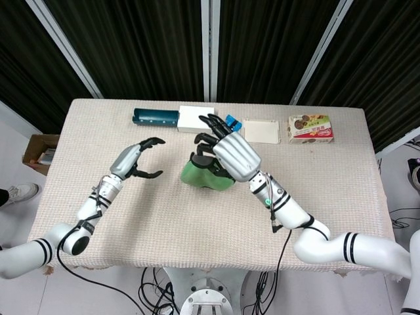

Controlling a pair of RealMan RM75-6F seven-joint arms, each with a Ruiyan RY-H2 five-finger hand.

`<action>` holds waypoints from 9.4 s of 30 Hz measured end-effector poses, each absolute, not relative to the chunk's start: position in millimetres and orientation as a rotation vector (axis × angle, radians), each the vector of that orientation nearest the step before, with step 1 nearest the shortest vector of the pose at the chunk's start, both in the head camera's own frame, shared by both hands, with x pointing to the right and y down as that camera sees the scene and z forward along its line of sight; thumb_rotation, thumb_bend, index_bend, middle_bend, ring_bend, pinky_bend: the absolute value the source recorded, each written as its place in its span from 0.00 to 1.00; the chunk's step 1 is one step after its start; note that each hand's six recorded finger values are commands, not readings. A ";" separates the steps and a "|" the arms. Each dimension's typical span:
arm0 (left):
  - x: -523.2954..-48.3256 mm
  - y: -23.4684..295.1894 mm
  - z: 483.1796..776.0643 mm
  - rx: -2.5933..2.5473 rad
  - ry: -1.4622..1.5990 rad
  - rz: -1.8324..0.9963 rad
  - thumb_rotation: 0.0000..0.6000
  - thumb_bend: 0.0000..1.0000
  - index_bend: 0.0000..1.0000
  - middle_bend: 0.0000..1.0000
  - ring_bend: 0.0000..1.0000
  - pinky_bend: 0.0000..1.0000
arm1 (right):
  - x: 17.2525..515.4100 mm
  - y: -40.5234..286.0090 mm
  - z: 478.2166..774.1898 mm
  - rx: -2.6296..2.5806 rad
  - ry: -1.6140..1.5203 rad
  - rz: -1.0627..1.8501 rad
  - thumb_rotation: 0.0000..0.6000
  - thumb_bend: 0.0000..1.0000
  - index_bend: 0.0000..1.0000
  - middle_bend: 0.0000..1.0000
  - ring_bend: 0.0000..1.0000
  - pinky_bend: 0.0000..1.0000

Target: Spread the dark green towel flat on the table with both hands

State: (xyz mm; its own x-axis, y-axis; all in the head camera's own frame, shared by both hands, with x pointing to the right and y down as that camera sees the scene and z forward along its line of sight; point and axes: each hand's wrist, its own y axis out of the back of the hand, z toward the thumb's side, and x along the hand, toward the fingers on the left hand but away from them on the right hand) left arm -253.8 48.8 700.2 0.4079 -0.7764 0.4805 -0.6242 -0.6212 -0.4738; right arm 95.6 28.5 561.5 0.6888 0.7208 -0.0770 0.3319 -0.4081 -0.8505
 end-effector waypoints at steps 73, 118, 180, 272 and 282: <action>-242.3 39.1 687.7 -2.493 1.448 -0.920 1.00 0.44 0.75 0.39 0.28 0.22 | 114.8 -15.0 566.5 -1.901 -0.963 0.569 1.00 0.51 0.78 0.34 0.00 0.00; -283.0 175.1 724.9 -1.827 0.734 -1.103 1.00 0.43 0.54 0.30 0.24 0.21 | 154.6 105.5 665.4 -2.032 -0.540 0.698 1.00 0.51 0.78 0.34 0.00 0.00; -350.9 198.5 655.8 -1.741 0.726 -1.517 1.00 0.01 0.02 0.04 0.11 0.17 | 119.1 165.5 661.9 -1.891 -0.159 0.728 1.00 0.00 0.00 0.06 0.00 0.00; -350.3 219.6 646.7 -1.787 0.718 -1.468 1.00 0.01 0.03 0.04 0.11 0.17 | 42.0 62.1 761.3 -2.201 -0.512 1.591 1.00 0.29 0.54 0.18 0.00 0.00; -356.0 222.6 646.5 -1.788 0.723 -1.482 1.00 0.01 0.03 0.03 0.11 0.17 | 50.9 50.9 768.1 -2.124 -0.585 1.613 1.00 0.36 0.65 0.21 0.00 0.00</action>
